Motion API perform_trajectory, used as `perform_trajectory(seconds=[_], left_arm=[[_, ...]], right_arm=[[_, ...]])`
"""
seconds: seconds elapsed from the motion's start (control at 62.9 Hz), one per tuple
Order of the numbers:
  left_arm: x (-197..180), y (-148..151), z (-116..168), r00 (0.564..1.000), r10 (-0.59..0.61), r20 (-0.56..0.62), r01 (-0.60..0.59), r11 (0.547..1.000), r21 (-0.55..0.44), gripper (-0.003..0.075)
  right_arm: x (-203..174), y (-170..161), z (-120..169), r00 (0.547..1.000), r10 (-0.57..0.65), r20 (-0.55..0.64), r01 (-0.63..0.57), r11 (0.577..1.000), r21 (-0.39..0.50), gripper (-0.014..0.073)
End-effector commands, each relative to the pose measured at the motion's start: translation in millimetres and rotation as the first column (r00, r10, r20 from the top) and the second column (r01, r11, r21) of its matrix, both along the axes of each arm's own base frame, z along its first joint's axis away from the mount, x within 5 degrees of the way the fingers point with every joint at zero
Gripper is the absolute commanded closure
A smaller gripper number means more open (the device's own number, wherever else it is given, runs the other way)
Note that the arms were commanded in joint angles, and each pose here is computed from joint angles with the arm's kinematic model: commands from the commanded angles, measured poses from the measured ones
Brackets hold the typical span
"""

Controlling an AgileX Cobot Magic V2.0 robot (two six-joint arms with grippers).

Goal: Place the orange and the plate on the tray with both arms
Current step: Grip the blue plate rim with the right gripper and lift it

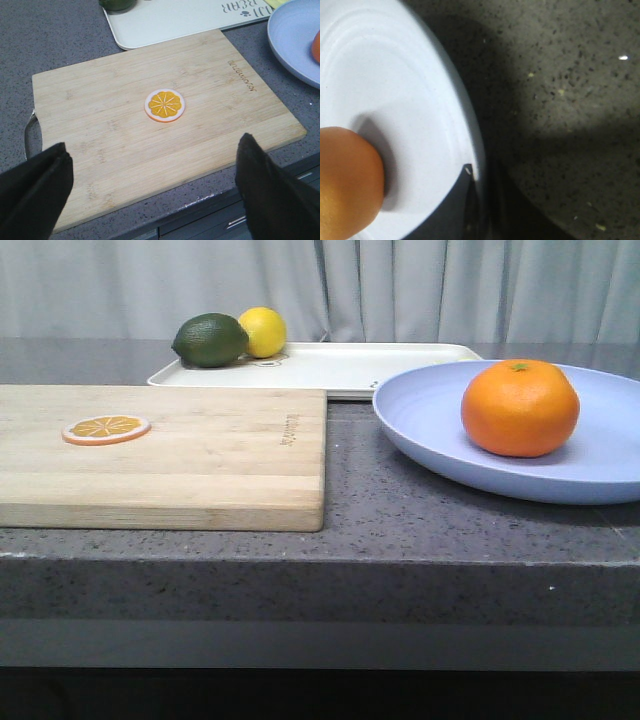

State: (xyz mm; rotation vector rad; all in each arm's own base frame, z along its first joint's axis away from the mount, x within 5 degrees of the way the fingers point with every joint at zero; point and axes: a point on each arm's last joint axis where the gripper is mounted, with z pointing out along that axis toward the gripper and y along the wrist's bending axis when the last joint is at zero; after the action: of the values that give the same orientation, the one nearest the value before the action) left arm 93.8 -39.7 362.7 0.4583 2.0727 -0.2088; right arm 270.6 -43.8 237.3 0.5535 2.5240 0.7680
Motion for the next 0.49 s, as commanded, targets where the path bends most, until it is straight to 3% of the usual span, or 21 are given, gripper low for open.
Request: perform_trajectory(seconds=[0.0, 0.223, 0.477], left_arm=[[2, -1, 14, 0.996, 0.006, 0.091, -0.001, 0.999, -0.053, 0.0081], [2, -1, 14, 0.996, 0.006, 0.091, -0.001, 0.999, -0.053, 0.0081], [2, -1, 14, 0.996, 0.006, 0.091, -0.001, 0.999, -0.053, 0.0081]], right_arm=[[2, 0, 18, 0.998, -0.01, 0.07, 0.008, 1.0, 0.019, 0.0662], [2, 5, 22, 0.998, 0.027, 0.064, -0.029, 0.999, 0.038, 0.0662], [20, 18, 61, 0.989, 0.074, 0.127, -0.082, 0.994, 0.065, 0.0662]])
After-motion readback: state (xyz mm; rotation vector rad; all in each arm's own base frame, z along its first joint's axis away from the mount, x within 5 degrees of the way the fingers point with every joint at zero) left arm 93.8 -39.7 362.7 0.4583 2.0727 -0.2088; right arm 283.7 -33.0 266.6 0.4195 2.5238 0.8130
